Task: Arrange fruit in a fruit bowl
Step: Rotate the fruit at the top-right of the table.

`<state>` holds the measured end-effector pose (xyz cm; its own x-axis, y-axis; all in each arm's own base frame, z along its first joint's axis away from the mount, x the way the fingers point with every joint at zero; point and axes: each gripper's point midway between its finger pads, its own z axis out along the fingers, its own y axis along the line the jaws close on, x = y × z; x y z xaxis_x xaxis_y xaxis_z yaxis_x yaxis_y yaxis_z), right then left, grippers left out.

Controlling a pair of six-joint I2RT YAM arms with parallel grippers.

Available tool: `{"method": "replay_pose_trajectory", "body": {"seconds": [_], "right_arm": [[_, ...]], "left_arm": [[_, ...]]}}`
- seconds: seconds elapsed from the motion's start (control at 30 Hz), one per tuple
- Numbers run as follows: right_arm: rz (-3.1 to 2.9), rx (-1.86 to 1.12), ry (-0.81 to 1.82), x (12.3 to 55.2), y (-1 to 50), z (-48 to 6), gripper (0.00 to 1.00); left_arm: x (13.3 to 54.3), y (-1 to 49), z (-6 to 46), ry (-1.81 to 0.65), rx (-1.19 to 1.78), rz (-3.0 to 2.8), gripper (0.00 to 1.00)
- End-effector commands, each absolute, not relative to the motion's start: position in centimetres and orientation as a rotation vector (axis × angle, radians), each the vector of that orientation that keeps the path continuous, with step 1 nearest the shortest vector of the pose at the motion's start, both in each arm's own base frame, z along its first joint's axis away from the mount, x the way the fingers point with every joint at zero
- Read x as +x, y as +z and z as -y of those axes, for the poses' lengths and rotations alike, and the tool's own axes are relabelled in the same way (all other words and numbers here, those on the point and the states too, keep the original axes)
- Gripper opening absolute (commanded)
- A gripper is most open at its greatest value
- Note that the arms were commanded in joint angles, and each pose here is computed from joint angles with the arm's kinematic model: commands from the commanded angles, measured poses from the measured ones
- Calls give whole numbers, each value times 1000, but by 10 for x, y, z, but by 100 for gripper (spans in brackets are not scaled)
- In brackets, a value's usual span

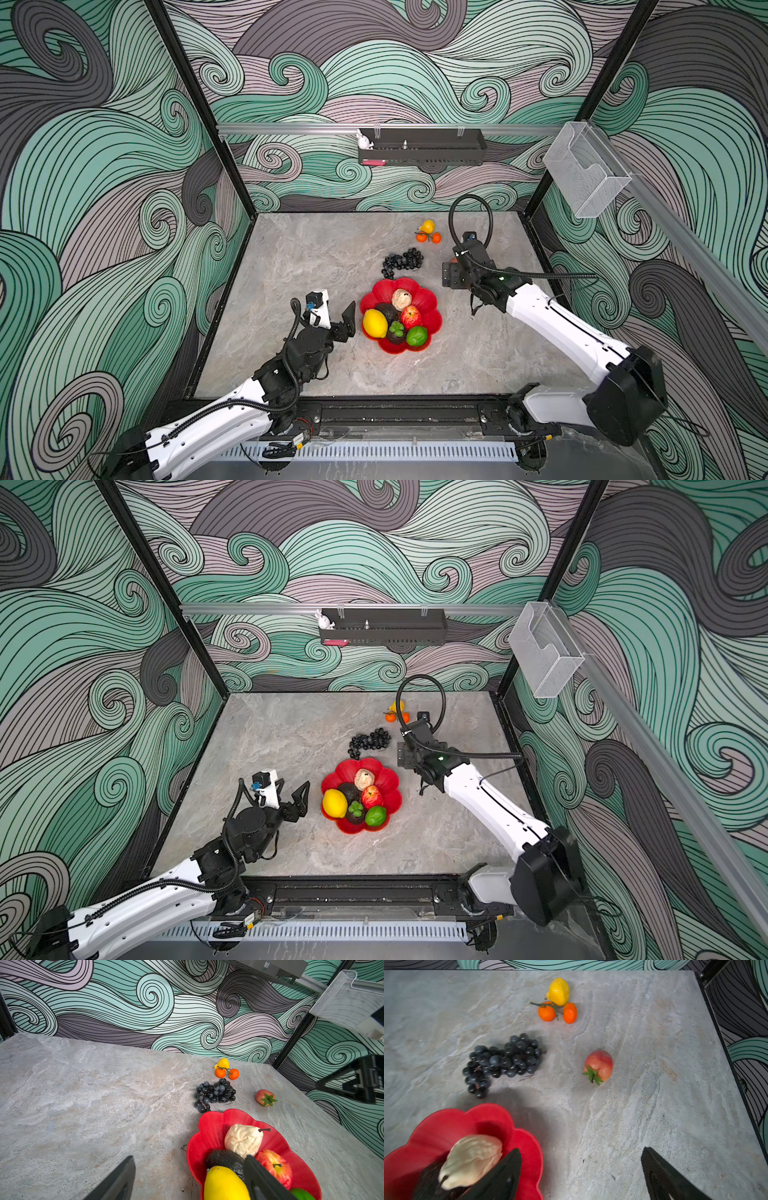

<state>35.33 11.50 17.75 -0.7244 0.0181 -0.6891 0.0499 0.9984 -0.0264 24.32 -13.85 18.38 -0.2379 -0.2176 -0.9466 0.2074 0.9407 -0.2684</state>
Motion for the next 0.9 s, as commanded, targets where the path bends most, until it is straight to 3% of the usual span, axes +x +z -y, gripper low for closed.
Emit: {"method": "replay_pose_trajectory", "body": {"seconds": [0.0,0.53,0.87], "right_arm": [[-2399,222,5,375,167,-96,91],[-2539,395,89,459,94,-85,96],[-2614,449,-30,475,70,-68,95]], "left_arm": [[244,182,132,-386,-34,-1770,85],[245,180,129,-389,-57,-1777,87],[245,179,128,-389,-64,-1780,87]]}}
